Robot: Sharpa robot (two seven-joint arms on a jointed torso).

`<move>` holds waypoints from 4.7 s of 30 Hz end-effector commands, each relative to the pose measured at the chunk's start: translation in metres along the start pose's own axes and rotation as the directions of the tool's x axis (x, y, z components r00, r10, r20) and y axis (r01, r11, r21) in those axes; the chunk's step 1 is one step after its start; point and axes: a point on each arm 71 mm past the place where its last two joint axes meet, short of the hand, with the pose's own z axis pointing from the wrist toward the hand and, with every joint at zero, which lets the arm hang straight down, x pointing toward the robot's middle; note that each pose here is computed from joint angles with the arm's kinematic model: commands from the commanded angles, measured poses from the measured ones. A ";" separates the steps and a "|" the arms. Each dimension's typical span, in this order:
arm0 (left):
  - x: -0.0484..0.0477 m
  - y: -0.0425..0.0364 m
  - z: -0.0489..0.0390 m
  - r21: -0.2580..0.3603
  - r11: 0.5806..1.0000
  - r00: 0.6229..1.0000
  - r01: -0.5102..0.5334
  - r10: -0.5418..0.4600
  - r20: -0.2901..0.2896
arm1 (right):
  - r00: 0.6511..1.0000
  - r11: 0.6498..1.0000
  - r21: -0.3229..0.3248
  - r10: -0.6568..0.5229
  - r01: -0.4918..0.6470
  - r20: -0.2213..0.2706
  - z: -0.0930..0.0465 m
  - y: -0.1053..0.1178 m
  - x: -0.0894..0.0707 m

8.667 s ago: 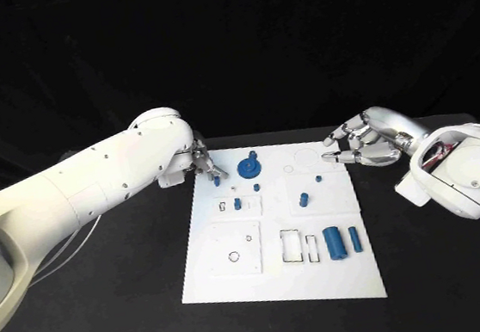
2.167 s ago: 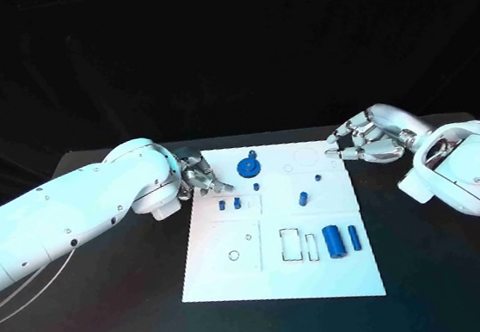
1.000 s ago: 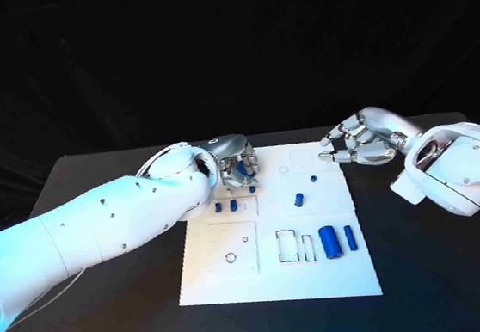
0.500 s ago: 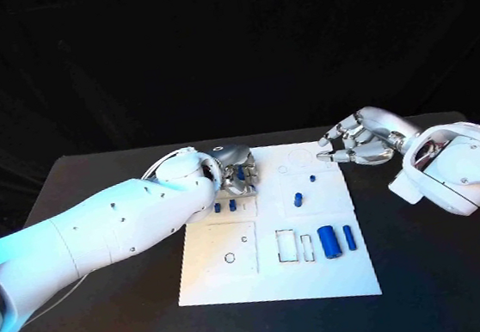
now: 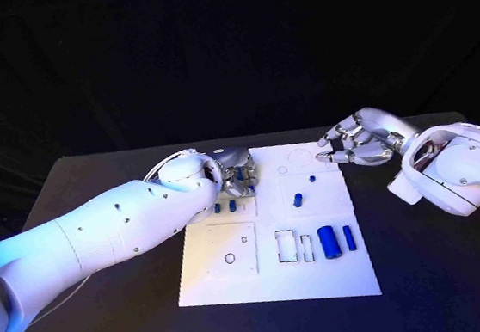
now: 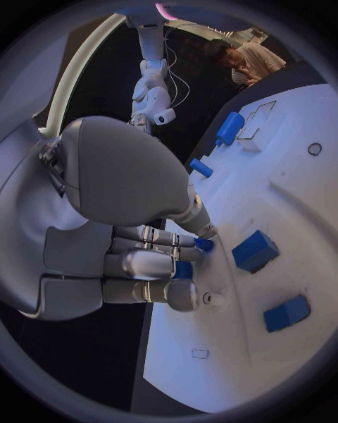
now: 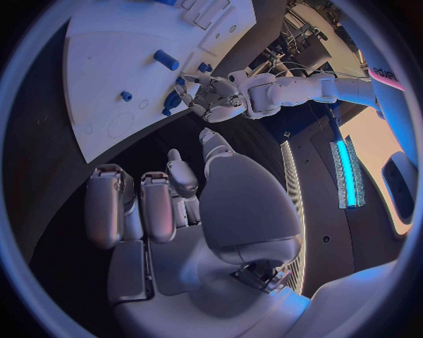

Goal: Assemble the parts on the task board

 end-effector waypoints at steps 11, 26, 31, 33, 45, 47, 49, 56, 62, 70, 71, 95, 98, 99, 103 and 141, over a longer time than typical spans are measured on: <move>0.0023 0.0014 0.0037 -0.009 1.000 1.000 0.002 -0.002 -0.022 | 1.000 1.000 -0.011 -0.003 0.003 -0.008 0.000 0.001 0.002; 0.0116 -0.0032 0.0052 0.014 1.000 0.998 0.023 -0.022 -0.062 | 1.000 1.000 -0.010 -0.003 0.003 -0.010 0.000 0.000 0.002; 0.0124 -0.0016 0.0049 0.006 1.000 0.997 0.024 -0.024 -0.070 | 1.000 1.000 -0.010 -0.003 0.003 -0.010 -0.001 0.000 0.002; 0.0125 -0.0010 0.0049 0.004 1.000 0.997 0.024 -0.024 -0.070 | 1.000 1.000 -0.010 -0.003 0.003 -0.010 -0.001 0.000 0.002; 0.0087 0.0006 0.0036 0.015 0.997 0.997 0.076 -0.075 -0.026 | 1.000 1.000 -0.012 -0.003 0.003 -0.010 0.000 0.001 0.002; 0.0071 0.0023 0.0019 0.014 0.996 0.996 0.092 -0.092 -0.015 | 1.000 1.000 -0.012 -0.003 0.003 -0.010 0.000 0.001 0.002; 0.0047 0.0039 0.0002 0.012 0.994 0.994 0.106 -0.106 -0.005 | 1.000 1.000 -0.011 -0.003 0.003 -0.010 0.000 0.001 0.002; -0.0068 0.0106 -0.0079 0.005 0.988 0.988 0.152 -0.152 0.029 | 1.000 1.000 -0.009 -0.004 0.004 -0.007 0.000 0.000 0.001; -0.0178 0.0187 -0.0188 -0.004 0.982 0.981 0.187 -0.186 0.049 | 1.000 1.000 -0.006 -0.005 0.005 -0.005 0.000 -0.001 0.001; -0.0289 0.0353 -0.0359 -0.037 0.977 0.976 0.211 -0.209 0.054 | 1.000 1.000 -0.003 -0.005 0.005 -0.004 0.000 -0.002 0.000; -0.0293 0.0375 -0.0371 -0.044 0.976 0.977 0.211 -0.209 0.051 | 1.000 1.000 -0.003 -0.005 0.005 -0.004 0.000 -0.002 0.000; -0.0205 0.0614 -0.0354 -0.126 0.973 0.981 0.191 -0.194 -0.011 | 1.000 1.000 -0.003 -0.005 0.005 -0.004 0.000 -0.002 0.000; -0.0194 0.0604 -0.0348 -0.123 0.974 0.981 0.189 -0.193 -0.016 | 1.000 1.000 -0.003 -0.005 0.005 -0.004 0.000 -0.002 0.000; -0.0190 0.0598 -0.0346 -0.121 0.974 0.981 0.189 -0.193 -0.017 | 1.000 1.000 -0.003 -0.005 0.005 -0.004 0.000 -0.002 0.000; -0.0178 0.0580 -0.0340 -0.117 0.974 0.980 0.193 -0.198 -0.027 | 1.000 1.000 -0.004 -0.005 0.005 -0.004 0.000 -0.002 0.000; -0.0115 0.0543 -0.0256 -0.114 0.976 0.979 0.185 -0.193 -0.058 | 1.000 1.000 -0.004 -0.005 0.005 -0.004 0.000 -0.001 0.000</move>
